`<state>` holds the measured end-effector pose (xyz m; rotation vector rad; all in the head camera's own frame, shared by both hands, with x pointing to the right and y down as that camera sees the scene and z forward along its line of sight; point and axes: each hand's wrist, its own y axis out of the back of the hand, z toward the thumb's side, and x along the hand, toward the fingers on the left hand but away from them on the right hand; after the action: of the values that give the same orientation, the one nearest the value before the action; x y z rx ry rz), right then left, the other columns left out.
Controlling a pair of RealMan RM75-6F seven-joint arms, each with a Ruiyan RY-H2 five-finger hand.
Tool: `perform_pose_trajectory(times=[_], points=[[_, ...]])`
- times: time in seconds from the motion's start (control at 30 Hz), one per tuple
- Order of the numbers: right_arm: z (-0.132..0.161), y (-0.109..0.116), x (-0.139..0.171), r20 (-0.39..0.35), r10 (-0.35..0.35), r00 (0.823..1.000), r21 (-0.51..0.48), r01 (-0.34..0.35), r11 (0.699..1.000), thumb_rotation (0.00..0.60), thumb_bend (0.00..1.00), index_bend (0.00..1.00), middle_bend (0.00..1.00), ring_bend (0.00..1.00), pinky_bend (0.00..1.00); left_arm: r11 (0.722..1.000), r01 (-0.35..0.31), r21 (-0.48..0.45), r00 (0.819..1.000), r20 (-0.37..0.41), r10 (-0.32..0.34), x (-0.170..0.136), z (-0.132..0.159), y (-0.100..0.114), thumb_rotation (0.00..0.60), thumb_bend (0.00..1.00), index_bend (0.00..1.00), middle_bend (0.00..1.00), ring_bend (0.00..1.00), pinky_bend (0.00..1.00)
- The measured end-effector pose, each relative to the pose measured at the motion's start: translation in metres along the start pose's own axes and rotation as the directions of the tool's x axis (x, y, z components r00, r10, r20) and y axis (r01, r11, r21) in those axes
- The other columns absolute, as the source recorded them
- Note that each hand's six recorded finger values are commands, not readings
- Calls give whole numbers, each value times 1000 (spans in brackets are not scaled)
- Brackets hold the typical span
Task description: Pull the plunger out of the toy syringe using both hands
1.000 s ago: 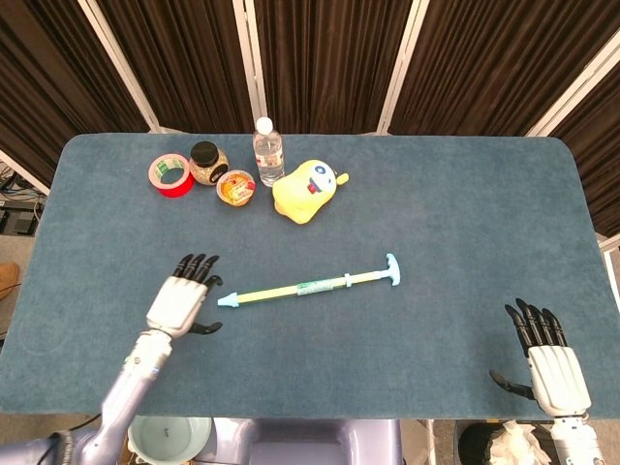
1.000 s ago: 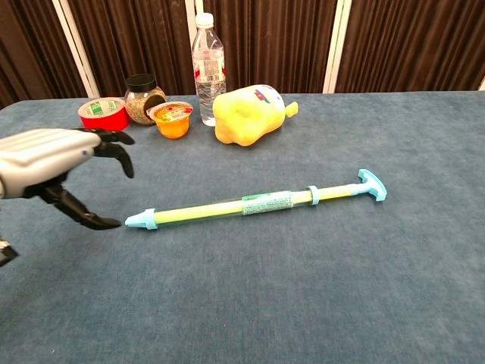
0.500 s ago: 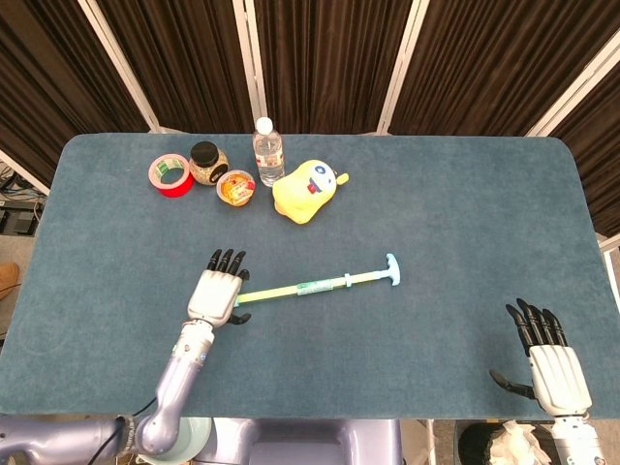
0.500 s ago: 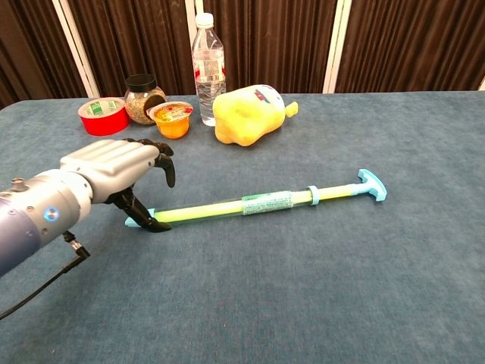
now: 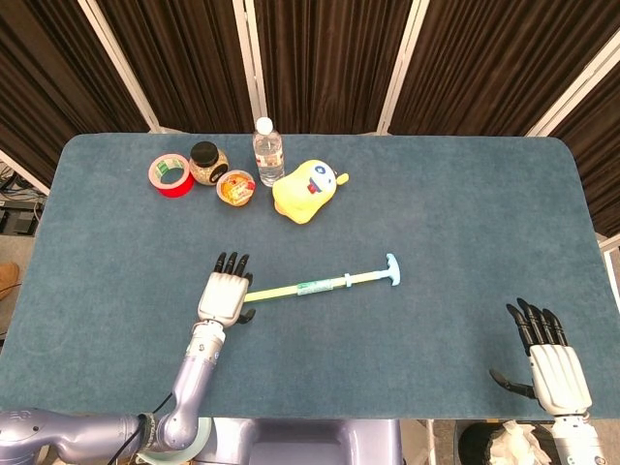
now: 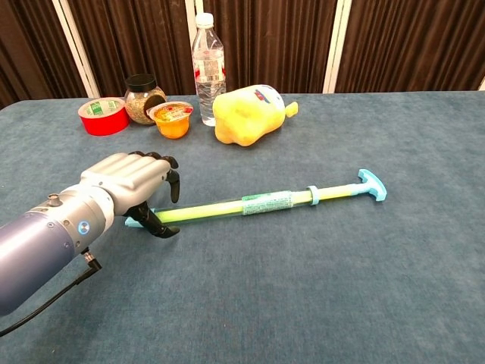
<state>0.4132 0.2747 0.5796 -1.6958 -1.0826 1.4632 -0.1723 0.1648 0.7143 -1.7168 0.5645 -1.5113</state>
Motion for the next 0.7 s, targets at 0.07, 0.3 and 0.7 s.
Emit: perform_pose_trajectory(times=[0.07,0.3,0.7], points=[[0,0,0,0,0,1000,-1,0,1000,600,197,48,0,0,0,1000,7,3,1000,-8,-6,1,-1,-2,600,237,399,55,0,60],[0,0,0,3,0,1000,-2,0,1000,600,198,49,0,0,0,1000,16,3,1000,-17,-16,2,-1,-7,600,298,535,67,0,60],[-1,-1,0,10,2,1000,-2,-2,1000,600,198,51,0,0,0,999,-12,38,997,76,9,-8,8,-6,600,340,601,73,0,60]])
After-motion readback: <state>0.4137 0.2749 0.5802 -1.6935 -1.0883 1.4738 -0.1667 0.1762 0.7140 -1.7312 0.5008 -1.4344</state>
